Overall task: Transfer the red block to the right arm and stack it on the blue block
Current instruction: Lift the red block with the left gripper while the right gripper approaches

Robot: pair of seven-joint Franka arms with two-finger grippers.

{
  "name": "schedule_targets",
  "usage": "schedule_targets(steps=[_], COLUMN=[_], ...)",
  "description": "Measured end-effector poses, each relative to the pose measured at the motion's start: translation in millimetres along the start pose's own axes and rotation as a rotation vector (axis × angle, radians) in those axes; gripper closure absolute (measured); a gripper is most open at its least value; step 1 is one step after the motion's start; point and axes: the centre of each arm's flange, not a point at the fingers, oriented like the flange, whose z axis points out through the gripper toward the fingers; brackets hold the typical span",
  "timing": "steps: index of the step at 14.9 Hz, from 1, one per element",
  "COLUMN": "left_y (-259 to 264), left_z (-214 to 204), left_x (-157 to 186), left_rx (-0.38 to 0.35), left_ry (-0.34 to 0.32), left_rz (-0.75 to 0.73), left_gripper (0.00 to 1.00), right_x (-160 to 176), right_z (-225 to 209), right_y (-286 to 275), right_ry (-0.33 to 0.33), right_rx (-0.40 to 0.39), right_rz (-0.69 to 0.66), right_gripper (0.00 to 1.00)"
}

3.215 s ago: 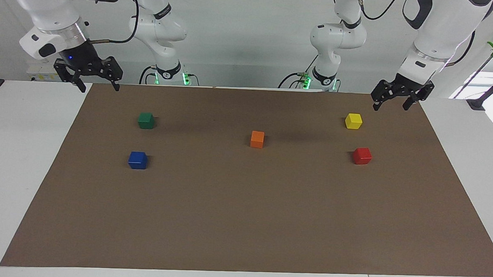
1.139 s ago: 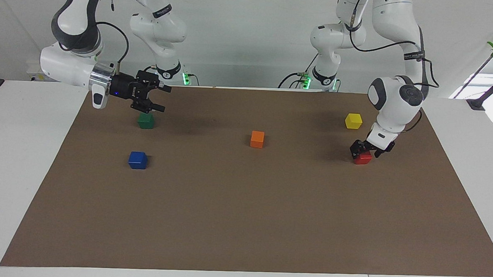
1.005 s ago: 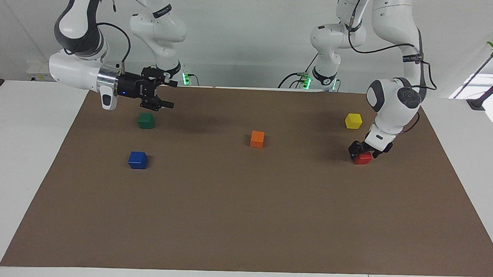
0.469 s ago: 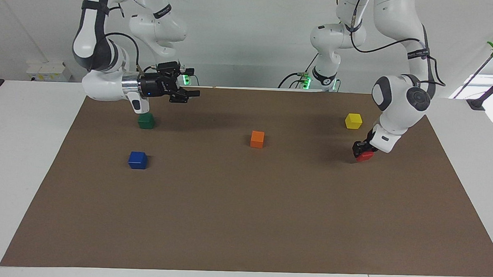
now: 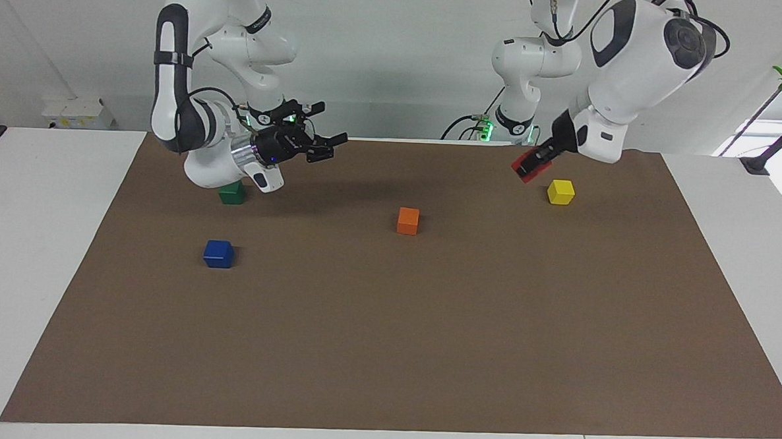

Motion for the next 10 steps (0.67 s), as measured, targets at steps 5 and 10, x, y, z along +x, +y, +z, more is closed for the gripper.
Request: schedule_targets(steps=[5,10], left_y=[51,81], left_z=[6,15], left_x=[-102,-119], left_rx=[-0.105,-0.264], left_ry=[-0.145,-0.201], left_rz=[-0.324,-0.704], left_gripper=[0.45,0.45], right_x=[-3,-20], right_z=[25,68], right_y=[35,68], right_ry=[-0.002,-0.008], right_rx=[0.092,0.153], right_rz=[-0.084,-0.173], right_gripper=[0.00,0.00])
